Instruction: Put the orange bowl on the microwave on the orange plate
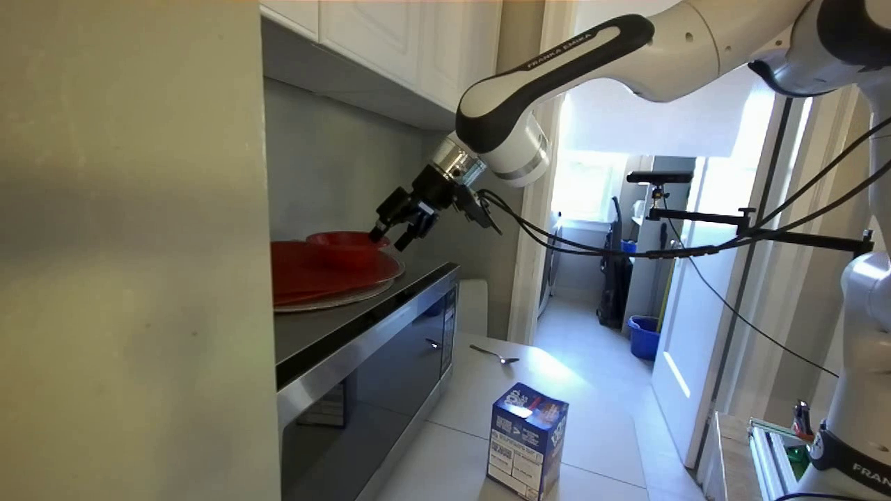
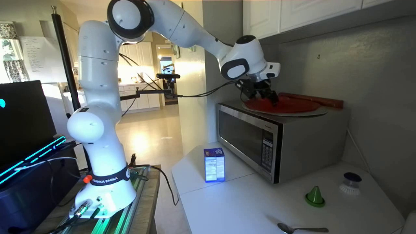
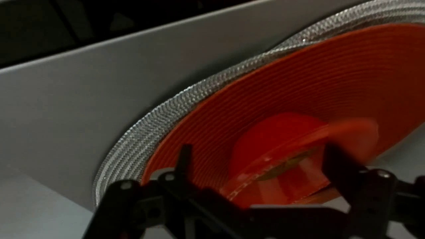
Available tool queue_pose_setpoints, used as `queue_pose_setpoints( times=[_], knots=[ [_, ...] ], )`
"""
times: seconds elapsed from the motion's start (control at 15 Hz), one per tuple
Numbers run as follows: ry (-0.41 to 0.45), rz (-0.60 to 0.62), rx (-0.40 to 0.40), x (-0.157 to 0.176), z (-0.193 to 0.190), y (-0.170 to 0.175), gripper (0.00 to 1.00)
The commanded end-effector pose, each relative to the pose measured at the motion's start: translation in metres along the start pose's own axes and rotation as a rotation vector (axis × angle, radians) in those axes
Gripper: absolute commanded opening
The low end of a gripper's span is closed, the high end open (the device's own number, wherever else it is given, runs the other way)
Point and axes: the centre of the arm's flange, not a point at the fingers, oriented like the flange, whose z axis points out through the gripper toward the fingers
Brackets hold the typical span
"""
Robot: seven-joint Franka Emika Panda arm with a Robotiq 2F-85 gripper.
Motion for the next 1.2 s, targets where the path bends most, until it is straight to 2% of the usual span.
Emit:
queue_pose_setpoints(
  times=[0.0, 0.27, 0.4, 0.6, 0.87, 1.13],
  knots=[
    [0.068, -0.082, -0.094, -0.029, -0.034, -0.026, 1.0],
    [0.214, -0.18, -0.193, -0.036, -0.056, -0.042, 1.0],
    [0.201, -0.183, -0.212, -0.048, -0.062, -0.049, 1.0],
    [0.147, -0.186, -0.304, -0.072, -0.079, -0.058, 1.0],
    [0.03, -0.14, -0.399, -0.094, -0.116, -0.083, 1.0],
    [-0.101, -0.015, -0.431, -0.106, -0.163, -0.124, 1.0]
  ],
)
